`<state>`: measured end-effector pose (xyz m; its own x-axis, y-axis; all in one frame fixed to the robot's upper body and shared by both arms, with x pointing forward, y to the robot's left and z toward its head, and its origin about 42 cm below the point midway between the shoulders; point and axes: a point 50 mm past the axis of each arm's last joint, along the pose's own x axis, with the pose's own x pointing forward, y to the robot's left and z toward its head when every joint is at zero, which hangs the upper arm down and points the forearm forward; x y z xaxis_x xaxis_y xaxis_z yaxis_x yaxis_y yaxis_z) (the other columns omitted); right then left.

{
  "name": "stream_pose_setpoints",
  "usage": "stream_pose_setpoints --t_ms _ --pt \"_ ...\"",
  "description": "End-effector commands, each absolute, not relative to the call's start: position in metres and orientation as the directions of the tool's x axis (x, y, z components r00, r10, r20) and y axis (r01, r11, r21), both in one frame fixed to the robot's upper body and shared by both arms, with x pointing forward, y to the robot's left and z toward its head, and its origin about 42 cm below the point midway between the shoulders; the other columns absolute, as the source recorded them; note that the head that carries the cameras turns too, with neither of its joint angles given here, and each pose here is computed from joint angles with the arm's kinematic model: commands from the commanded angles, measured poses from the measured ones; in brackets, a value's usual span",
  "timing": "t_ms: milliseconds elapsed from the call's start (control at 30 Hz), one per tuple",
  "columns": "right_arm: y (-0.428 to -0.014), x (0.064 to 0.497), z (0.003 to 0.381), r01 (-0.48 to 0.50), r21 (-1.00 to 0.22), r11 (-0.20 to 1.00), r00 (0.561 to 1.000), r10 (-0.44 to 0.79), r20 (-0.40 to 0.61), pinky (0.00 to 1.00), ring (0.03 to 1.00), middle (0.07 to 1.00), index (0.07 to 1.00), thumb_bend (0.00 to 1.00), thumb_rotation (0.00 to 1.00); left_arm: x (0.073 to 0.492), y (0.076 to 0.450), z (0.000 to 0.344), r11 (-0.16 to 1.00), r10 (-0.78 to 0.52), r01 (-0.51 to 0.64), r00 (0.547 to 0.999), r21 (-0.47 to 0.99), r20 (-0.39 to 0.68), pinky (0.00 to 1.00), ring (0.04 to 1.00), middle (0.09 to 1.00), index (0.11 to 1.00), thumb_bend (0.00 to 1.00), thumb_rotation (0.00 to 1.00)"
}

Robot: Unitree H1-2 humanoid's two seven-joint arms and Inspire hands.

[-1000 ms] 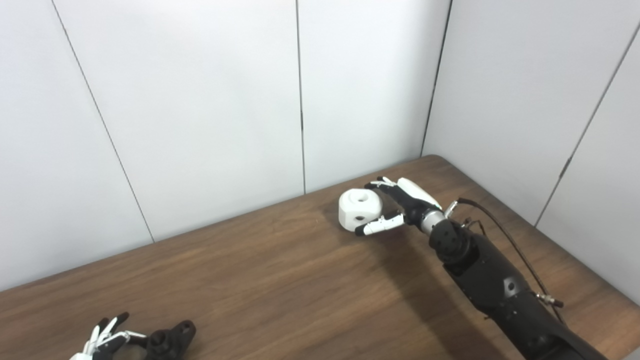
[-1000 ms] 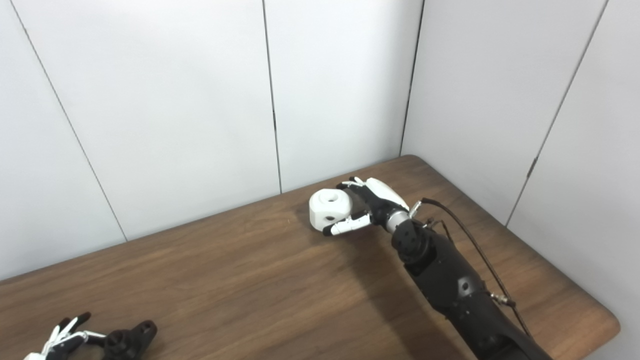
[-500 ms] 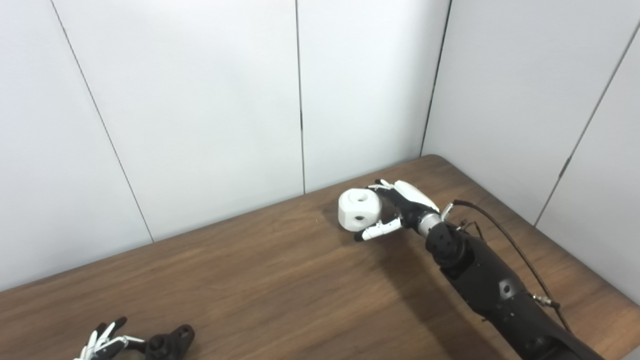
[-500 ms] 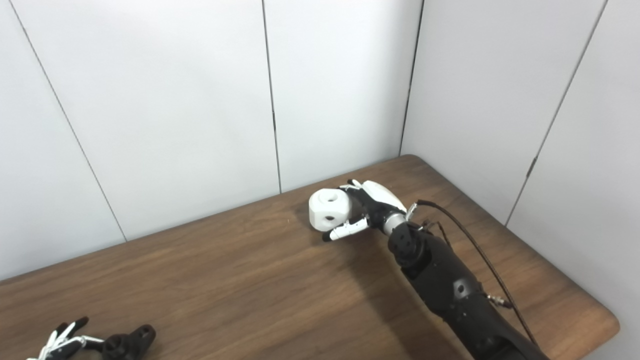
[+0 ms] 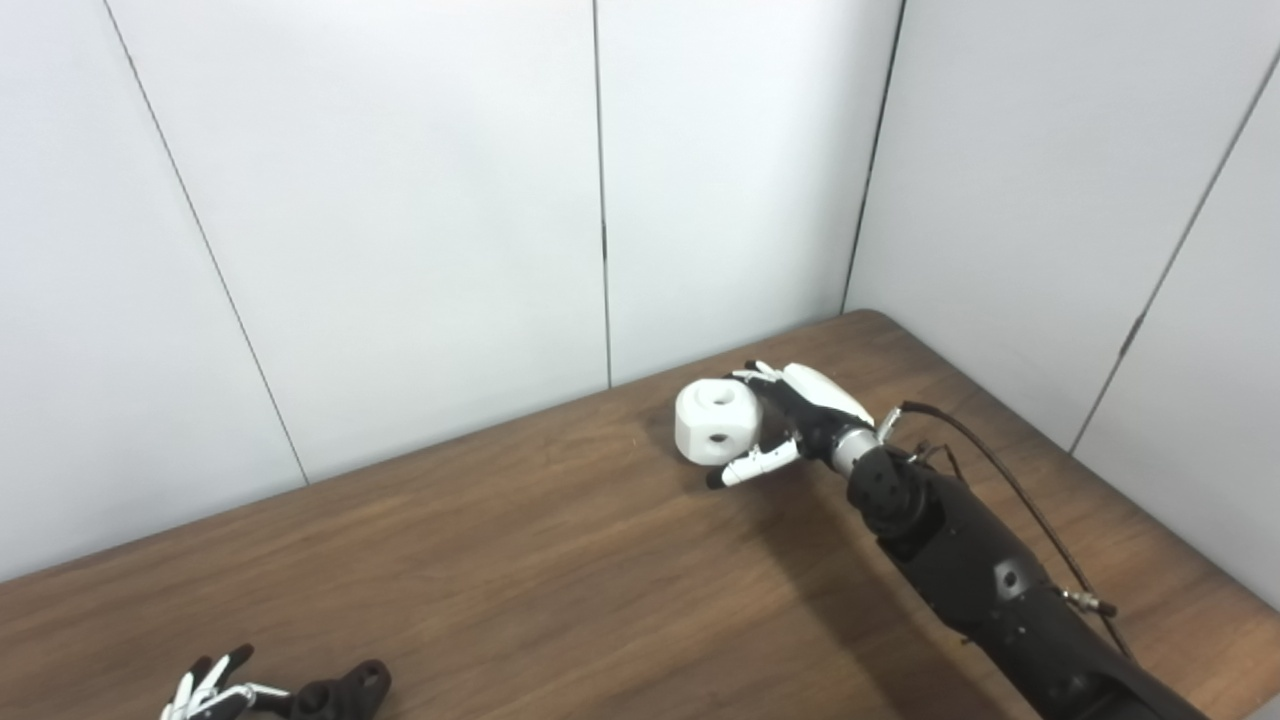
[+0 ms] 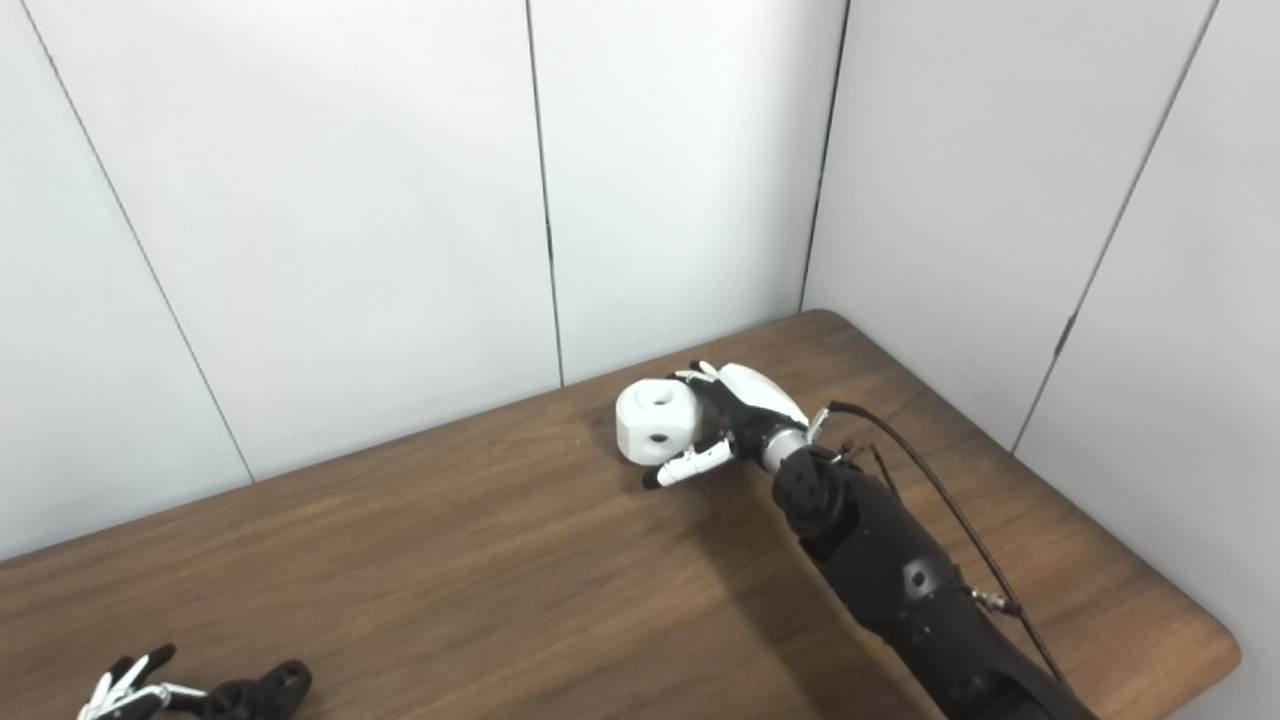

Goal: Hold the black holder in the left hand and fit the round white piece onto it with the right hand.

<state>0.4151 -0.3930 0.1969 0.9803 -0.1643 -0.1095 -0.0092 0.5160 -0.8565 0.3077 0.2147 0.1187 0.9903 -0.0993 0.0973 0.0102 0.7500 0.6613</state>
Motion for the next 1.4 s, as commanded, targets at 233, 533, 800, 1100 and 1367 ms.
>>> stream_pose_setpoints --t_ms 233,533,800,1100,1367 --pt "-0.389 0.432 0.237 0.070 -0.867 0.493 0.987 -0.159 -0.011 1.00 1.000 1.000 0.855 1.00 0.39 0.297 0.221 0.111 0.739 -0.092 0.021 0.993 0.674 0.070 1.00 1.000 0.916 0.484 0.52 0.04" --pt "-0.385 0.439 0.236 0.069 -0.870 0.489 0.987 -0.162 -0.013 1.00 1.000 1.000 0.817 1.00 0.40 0.295 0.221 0.112 0.743 -0.091 0.019 0.993 0.669 0.072 1.00 1.000 0.916 0.484 0.52 0.04" --pt "-0.383 0.441 0.235 0.110 -0.878 0.465 0.984 -0.177 0.030 0.98 1.000 0.986 0.775 1.00 0.47 0.293 0.221 0.111 0.743 -0.091 0.020 0.993 0.669 0.072 1.00 1.000 0.917 0.484 0.52 0.04" --pt "-0.387 0.444 0.229 0.113 -0.876 0.470 0.983 -0.181 0.030 0.99 1.000 0.952 0.712 0.91 0.38 0.293 0.221 0.112 0.745 -0.089 0.018 0.993 0.667 0.073 1.00 1.000 0.915 0.484 0.52 0.04" --pt "-0.388 0.446 0.227 0.142 -0.874 0.466 0.978 -0.201 0.052 0.96 0.977 0.918 0.635 0.80 0.21 0.295 0.221 0.112 0.747 -0.090 0.019 0.993 0.664 0.073 1.00 1.000 0.917 0.484 0.52 0.04"
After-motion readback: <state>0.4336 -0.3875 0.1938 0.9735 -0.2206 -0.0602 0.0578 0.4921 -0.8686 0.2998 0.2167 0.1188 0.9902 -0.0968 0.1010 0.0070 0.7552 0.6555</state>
